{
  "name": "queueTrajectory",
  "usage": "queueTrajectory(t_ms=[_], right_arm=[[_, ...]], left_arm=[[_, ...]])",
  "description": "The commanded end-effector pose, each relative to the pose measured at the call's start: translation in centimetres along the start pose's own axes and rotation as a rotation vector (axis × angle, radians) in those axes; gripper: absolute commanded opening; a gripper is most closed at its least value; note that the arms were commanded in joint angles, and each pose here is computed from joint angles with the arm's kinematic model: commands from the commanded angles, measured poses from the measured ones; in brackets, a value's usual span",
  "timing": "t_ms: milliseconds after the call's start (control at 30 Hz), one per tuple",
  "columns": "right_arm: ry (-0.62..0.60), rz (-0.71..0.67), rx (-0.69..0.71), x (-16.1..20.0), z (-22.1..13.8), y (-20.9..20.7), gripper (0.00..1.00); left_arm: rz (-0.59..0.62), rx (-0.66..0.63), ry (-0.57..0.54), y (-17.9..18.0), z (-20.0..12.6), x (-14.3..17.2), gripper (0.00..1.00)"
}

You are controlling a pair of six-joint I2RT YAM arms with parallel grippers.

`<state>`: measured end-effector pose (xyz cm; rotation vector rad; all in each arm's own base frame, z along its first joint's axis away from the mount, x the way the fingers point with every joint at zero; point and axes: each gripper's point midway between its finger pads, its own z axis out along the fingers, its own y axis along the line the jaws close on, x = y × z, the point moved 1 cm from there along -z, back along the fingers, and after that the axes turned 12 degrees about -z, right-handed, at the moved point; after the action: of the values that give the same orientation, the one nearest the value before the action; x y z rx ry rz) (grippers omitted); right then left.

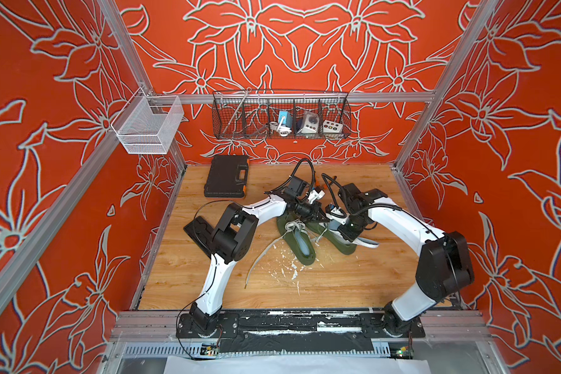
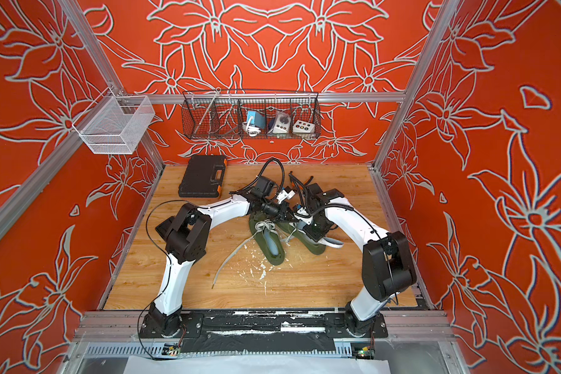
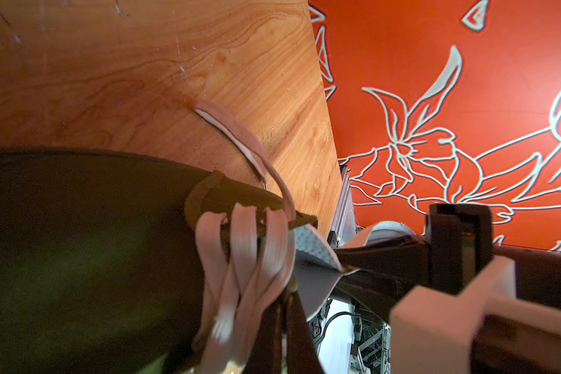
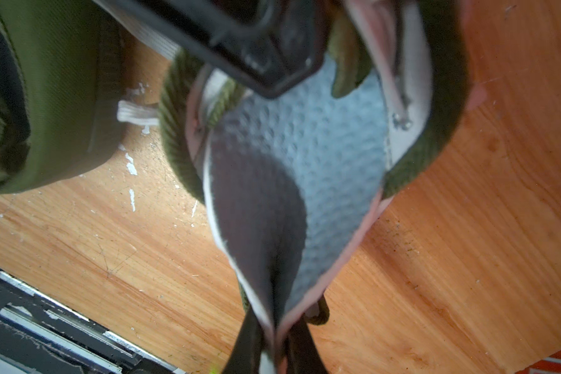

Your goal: Insert the insole into the shoe

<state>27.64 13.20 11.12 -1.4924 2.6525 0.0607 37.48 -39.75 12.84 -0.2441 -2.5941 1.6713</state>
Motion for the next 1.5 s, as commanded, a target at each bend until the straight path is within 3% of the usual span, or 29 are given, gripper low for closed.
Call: queueTrajectory(t_ms=[0,400,500,633,833,1167,1467], right_arm=[[-0.093,-0.061,0.025,-2.7,0.3,-1.0,0.05],[-0.241,-0.063,0.023,-4.9,1.7,-0.8,0.09],[-0.203,-0.045,0.025,-4.1,1.6,-0.8,0.20],[-0.141,-0.010,0.025,-2.0,1.7,-0.1,0.45],[-0.063,0.051,0.031,-0.1,1.2,0.3,0.61],[-0.024,0.085,0.028,1.9,1.0,1.2,0.73],[-0.015,0.069,0.043,3.4,1.1,1.9,0.71]], left_arm=[[0.073,0.103,0.047,-3.0,0.0,0.3,0.00],[0.061,0.108,0.049,-2.4,0.1,0.6,0.00],[0.057,0.103,0.043,-2.3,0.0,0.5,0.00],[0.059,0.091,0.024,-2.0,-0.4,0.0,0.00],[0.053,0.074,0.011,-1.5,-0.9,-0.3,0.00],[0.047,0.056,0.000,-1.0,-1.0,-0.5,0.00],[0.046,0.049,0.000,-0.7,-0.8,-0.7,0.00]])
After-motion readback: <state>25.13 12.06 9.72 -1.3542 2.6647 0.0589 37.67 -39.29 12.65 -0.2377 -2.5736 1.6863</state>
